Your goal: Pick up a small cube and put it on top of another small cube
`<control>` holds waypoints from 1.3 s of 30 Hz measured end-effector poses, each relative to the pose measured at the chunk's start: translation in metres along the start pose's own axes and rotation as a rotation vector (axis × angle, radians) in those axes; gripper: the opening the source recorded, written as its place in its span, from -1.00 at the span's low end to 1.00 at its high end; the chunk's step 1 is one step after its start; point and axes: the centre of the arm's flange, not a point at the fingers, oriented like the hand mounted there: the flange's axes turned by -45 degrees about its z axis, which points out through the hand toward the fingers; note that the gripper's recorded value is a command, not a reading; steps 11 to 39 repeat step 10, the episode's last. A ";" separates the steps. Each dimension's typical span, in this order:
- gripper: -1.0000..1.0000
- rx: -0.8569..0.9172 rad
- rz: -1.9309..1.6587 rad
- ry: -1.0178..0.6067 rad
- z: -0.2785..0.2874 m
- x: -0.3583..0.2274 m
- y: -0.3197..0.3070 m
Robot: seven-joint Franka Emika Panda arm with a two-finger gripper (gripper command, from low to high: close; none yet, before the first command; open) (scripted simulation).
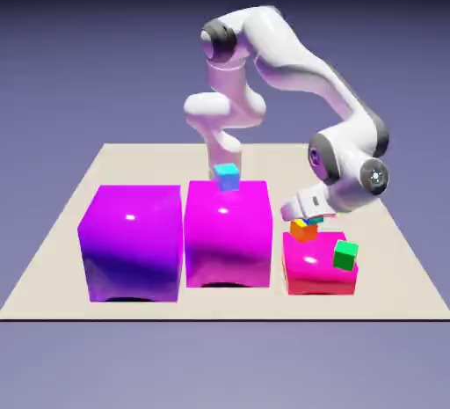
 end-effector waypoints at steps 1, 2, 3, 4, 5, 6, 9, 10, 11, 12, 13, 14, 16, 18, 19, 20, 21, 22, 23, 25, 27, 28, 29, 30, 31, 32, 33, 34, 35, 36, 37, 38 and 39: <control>-1.00 -0.001 0.014 0.023 -0.007 -0.003 0.001; -1.00 0.000 0.022 0.035 -0.010 -0.003 0.002; -1.00 0.000 0.022 0.035 -0.010 -0.003 0.002; -1.00 0.000 0.022 0.035 0.003 0.002 0.002; -1.00 0.000 0.022 0.035 0.016 0.006 0.002; -1.00 0.000 0.022 0.035 0.030 0.009 0.003; 1.00 -0.002 0.022 0.035 0.053 0.014 0.003; 1.00 -0.002 0.022 0.035 0.053 0.014 0.003; 1.00 -0.002 0.022 0.035 0.053 0.014 0.003; 1.00 -0.002 0.022 0.035 0.053 0.014 0.003; 1.00 -0.002 0.022 0.035 0.053 0.014 0.003; 1.00 -0.002 0.022 0.035 0.053 0.014 0.003; 1.00 -0.002 0.022 0.035 0.053 0.014 0.003; 1.00 -0.002 0.022 0.035 0.053 0.014 0.003; 1.00 -0.002 0.022 0.035 0.053 0.014 0.003; 1.00 -0.002 0.022 0.035 0.053 0.014 0.003; 1.00 -0.002 0.022 0.035 0.053 0.014 0.003; 1.00 -0.002 0.022 0.035 0.053 0.014 0.003; 1.00 -0.002 0.022 0.035 0.053 0.014 0.003; 1.00 -0.002 0.022 0.035 0.053 0.014 0.003; 1.00 -0.002 0.022 0.035 0.053 0.014 0.003; 1.00 -0.002 0.022 0.035 0.053 0.014 0.003; 1.00 -0.002 0.022 0.035 0.053 0.014 0.003; 1.00 -0.002 0.022 0.035 0.053 0.014 0.003; 1.00 -0.002 0.022 0.035 0.053 0.014 0.003; 1.00 -0.002 0.022 0.035 0.053 0.014 0.003; 1.00 -0.002 0.022 0.035 0.053 0.014 0.003; 1.00 -0.002 0.022 0.035 0.053 0.014 0.003; 1.00 -0.002 0.022 0.035 0.053 0.014 0.003; 1.00 -0.002 0.022 0.035 0.053 0.014 0.003; 1.00 -0.002 0.022 0.035 0.053 0.014 0.003; 1.00 -0.002 0.022 0.035 0.053 0.014 0.003; 1.00 -0.002 0.022 0.035 0.053 0.014 0.003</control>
